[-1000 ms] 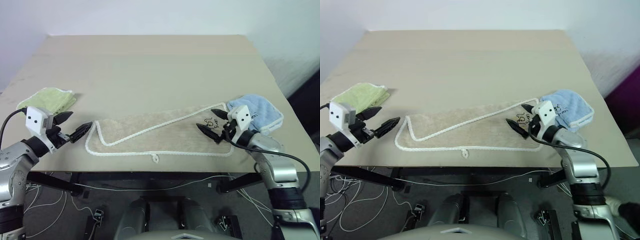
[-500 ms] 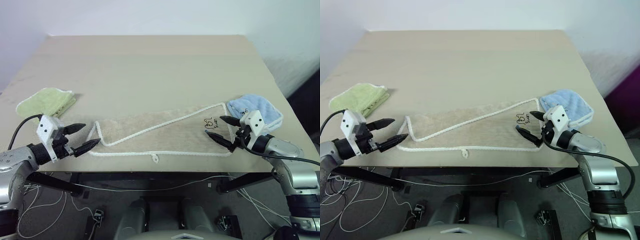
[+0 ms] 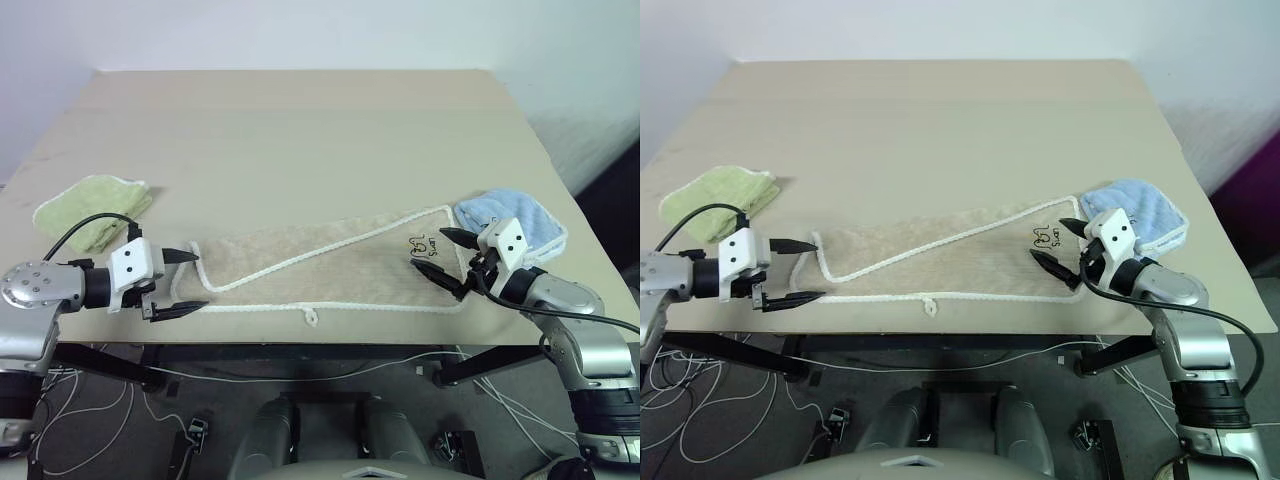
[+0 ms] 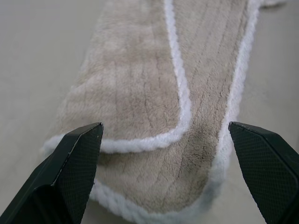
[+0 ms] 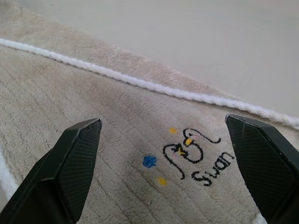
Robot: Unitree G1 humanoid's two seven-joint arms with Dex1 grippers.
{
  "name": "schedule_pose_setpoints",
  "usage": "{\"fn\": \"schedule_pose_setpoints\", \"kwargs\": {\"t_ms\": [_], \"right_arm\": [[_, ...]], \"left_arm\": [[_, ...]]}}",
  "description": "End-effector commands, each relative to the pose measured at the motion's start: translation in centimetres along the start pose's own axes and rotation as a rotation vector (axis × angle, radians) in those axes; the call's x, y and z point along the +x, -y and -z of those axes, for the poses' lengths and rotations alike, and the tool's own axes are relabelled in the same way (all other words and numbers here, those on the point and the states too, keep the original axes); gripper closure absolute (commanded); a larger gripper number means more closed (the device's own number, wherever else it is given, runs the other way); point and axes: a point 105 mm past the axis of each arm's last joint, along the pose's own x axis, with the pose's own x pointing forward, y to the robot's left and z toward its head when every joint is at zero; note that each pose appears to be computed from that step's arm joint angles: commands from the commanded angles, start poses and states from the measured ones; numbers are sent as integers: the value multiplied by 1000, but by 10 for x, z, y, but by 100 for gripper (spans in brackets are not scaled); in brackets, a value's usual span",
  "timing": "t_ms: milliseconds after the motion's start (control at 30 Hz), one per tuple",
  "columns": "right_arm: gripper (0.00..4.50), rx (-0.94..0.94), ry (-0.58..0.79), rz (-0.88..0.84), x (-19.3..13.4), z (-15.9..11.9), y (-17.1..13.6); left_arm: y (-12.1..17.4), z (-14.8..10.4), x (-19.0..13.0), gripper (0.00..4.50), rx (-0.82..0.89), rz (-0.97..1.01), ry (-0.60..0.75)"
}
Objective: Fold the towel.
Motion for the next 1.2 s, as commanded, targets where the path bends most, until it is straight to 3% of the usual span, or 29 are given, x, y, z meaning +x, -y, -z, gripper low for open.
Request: {"fn": "schedule_pose_setpoints", "kwargs": {"t_ms": [33, 267, 333, 733, 1033, 1200], "right_arm": [[4, -40, 50, 8, 0, -16, -3], [4, -39, 48, 27, -4, -17, -6], [0, -39, 47, 30, -6, -17, -6], [0, -40, 45, 33, -7, -13, -2], [0, -66, 61, 12, 0, -20, 0], [0, -72, 62, 1, 4, -21, 1]], "left_arm": [[-2, 7, 6, 0, 89, 58, -62], [-7, 13, 23, 0, 138, 102, -76], [-9, 13, 25, 37, 135, 103, -63], [-9, 12, 23, 431, 101, 98, -6], [-17, -3, 9, 444, -34, 12, 128], [-11, -3, 5, 444, -56, 17, 118]]}}
